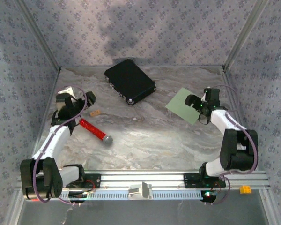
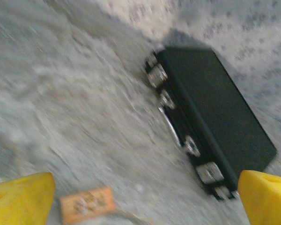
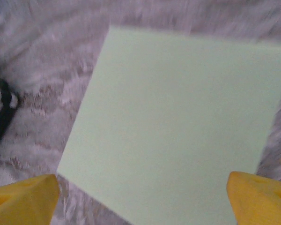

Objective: Fold a paper plane with a square sheet of paper (pick it up from the middle)
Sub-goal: Move the square sheet of paper to the center of the table.

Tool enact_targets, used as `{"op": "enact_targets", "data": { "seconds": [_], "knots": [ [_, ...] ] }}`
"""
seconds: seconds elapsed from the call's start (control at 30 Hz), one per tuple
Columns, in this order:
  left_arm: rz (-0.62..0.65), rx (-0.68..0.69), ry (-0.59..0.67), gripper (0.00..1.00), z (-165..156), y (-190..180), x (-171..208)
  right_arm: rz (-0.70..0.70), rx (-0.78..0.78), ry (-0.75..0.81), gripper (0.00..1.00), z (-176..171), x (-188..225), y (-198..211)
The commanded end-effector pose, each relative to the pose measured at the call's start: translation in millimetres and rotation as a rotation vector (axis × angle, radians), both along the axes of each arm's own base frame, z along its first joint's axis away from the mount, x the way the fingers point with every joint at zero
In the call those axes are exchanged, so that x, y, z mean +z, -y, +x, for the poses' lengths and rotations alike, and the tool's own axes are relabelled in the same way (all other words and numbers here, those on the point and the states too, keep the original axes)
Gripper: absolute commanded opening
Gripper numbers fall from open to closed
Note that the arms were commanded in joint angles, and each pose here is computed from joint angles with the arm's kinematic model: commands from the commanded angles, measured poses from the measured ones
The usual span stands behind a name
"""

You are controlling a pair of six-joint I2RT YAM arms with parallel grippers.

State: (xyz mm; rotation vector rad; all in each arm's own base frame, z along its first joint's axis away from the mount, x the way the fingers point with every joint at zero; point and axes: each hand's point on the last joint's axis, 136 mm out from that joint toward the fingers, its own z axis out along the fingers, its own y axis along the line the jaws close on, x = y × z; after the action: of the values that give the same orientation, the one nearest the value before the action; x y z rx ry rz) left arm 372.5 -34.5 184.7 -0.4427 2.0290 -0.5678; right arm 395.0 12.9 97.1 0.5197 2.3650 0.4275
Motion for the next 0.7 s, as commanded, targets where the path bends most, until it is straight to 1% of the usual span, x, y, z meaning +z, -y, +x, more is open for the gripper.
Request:
{"op": "enact_targets", "data": {
  "seconds": [0.0,0.1,0.2,0.27,0.33,0.4,0.53,0.67],
  "knots": [
    [-0.148,-0.148,-0.066,1.0,-20.4,50.8,-4.9,0.171,0.042,-0.086,0.9,3.4,-4.8,-27.5],
    [-0.12,-0.213,-0.08,1.0,-32.2,78.0,-5.0,0.195,0.057,-0.13,0.9,9.8,-18.0,-33.3],
    [-0.093,-0.257,-0.09,1.0,-43.7,96.9,-8.0,0.202,0.069,-0.179,0.87,12.8,-32.3,-36.6],
    [-0.076,-0.27,-0.097,1.0,-49.9,103.5,-8.9,0.19,0.061,-0.234,0.87,9.2,-45.3,-35.2],
    [-0.071,-0.278,-0.107,1.0,-55.3,107.1,-10.5,0.195,0.073,-0.287,0.83,3.3,-56.9,-37.7],
    [-0.07,-0.278,-0.112,1.0,-60.4,108.5,-11.7,0.197,0.099,-0.337,0.8,-6.6,-67.0,-42.9],
    [-0.061,-0.273,-0.106,1.0,-67.4,106.0,-10.7,0.174,0.14,-0.415,0.78,-31.4,-80.4,-55.1],
    [0.066,-0.208,-0.11,1.0,-73.2,81.9,-8.2,0.157,0.182,-0.459,0.77,-62.7,-85.5,-73.8]
  ]
}}
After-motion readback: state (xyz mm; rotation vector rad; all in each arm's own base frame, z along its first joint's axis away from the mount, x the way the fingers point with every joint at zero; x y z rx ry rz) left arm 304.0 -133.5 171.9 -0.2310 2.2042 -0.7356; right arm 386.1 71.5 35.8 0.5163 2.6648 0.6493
